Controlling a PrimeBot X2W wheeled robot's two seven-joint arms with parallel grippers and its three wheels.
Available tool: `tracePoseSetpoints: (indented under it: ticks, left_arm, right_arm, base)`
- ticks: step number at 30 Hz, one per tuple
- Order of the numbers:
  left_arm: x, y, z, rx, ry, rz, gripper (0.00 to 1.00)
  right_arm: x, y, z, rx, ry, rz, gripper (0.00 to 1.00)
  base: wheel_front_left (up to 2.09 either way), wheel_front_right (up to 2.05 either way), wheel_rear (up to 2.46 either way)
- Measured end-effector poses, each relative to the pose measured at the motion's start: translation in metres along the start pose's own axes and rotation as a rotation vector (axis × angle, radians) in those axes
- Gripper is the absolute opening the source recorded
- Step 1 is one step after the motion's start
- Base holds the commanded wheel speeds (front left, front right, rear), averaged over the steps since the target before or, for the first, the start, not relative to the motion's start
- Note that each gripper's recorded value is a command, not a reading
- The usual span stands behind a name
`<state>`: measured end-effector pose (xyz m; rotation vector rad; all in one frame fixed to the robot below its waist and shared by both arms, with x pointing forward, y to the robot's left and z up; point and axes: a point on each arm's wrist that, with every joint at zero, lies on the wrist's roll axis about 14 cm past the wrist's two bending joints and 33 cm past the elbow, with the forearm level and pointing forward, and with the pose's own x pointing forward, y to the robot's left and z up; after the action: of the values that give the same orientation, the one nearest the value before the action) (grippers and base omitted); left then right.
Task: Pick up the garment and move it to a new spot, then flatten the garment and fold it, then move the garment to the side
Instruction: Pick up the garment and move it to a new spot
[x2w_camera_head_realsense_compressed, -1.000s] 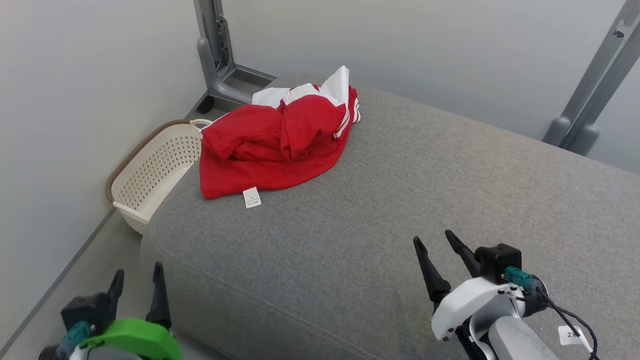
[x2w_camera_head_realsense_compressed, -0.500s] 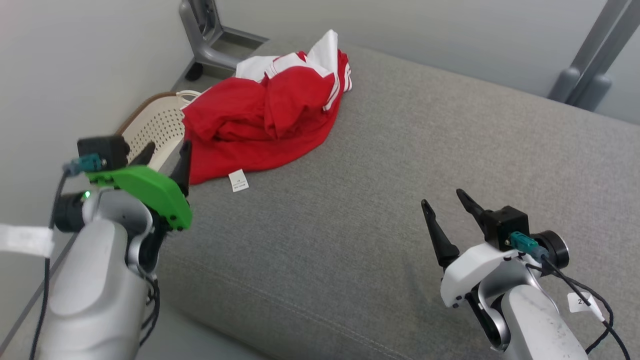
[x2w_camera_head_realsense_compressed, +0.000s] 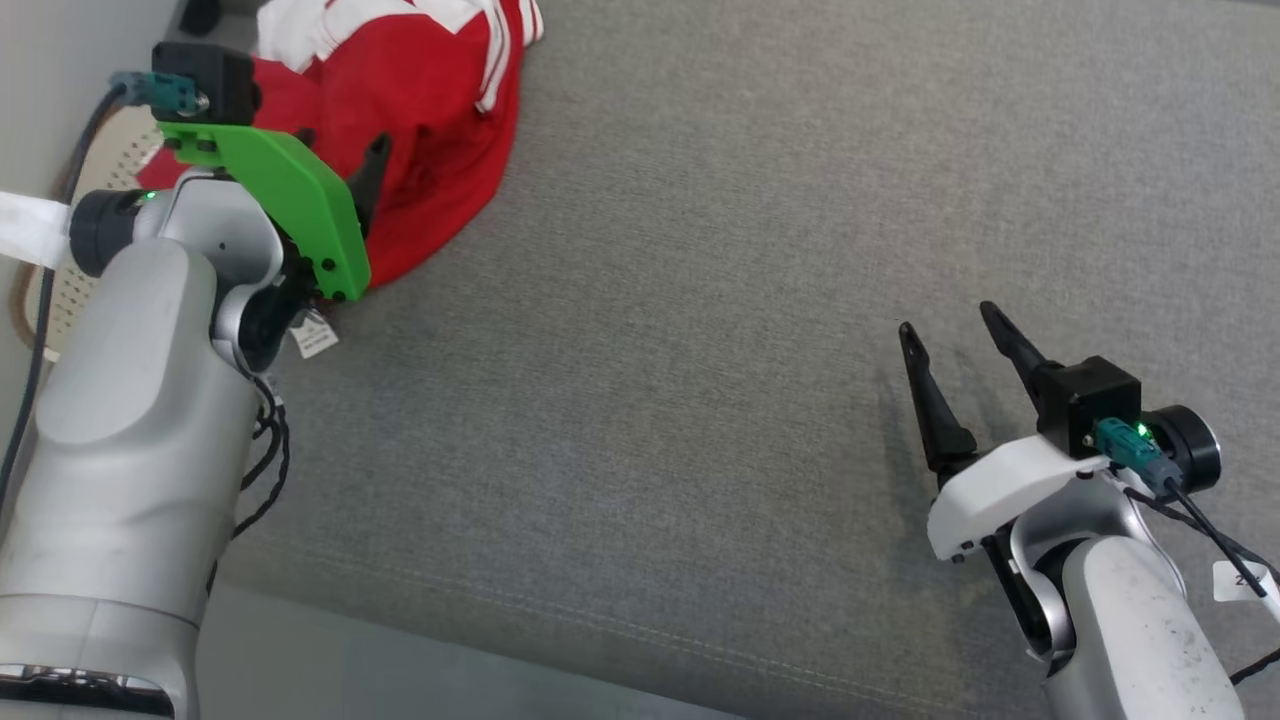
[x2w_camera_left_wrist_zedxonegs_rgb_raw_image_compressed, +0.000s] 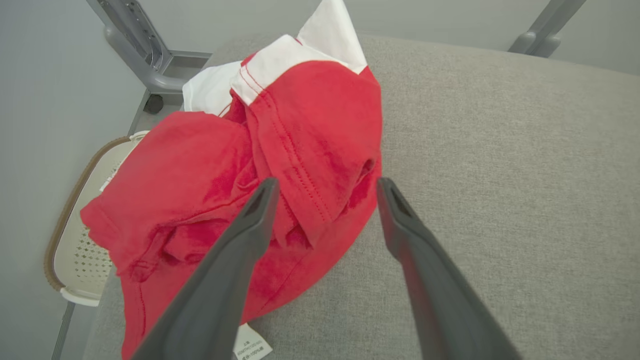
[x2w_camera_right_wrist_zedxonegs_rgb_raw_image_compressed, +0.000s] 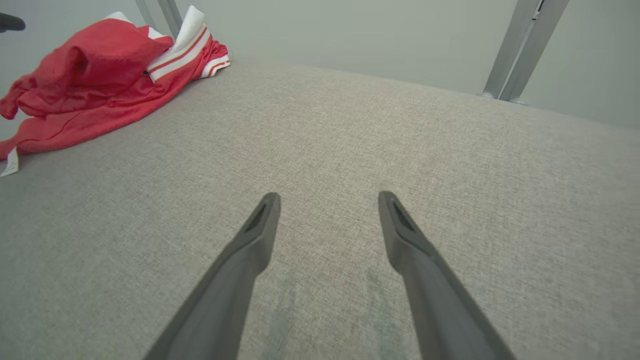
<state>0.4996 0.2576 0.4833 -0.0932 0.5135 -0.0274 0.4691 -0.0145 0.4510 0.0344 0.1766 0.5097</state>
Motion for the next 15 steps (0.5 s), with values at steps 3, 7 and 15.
tracePoseSetpoints:
  ticks: [3,7,15]
  left_arm:
    - [0.022,0.002,-0.014,0.024,0.076,0.008,1.0]
    - [0.048,0.006,-0.027,0.077,0.148,0.051,1.0]
    - [0.082,0.006,-0.043,0.139,0.195,0.107,0.31]
  right_arm:
    - [-0.002,-0.014,-0.012,0.01,0.023,-0.033,1.0]
    - [-0.007,-0.028,-0.029,0.023,0.059,-0.069,1.0]
    - [-0.02,-0.052,-0.054,0.042,0.117,-0.135,1.0]
  base:
    - [0.0,0.0,0.0]
    - [0.0,0.0,0.0]
    - [0.0,0.0,0.0]
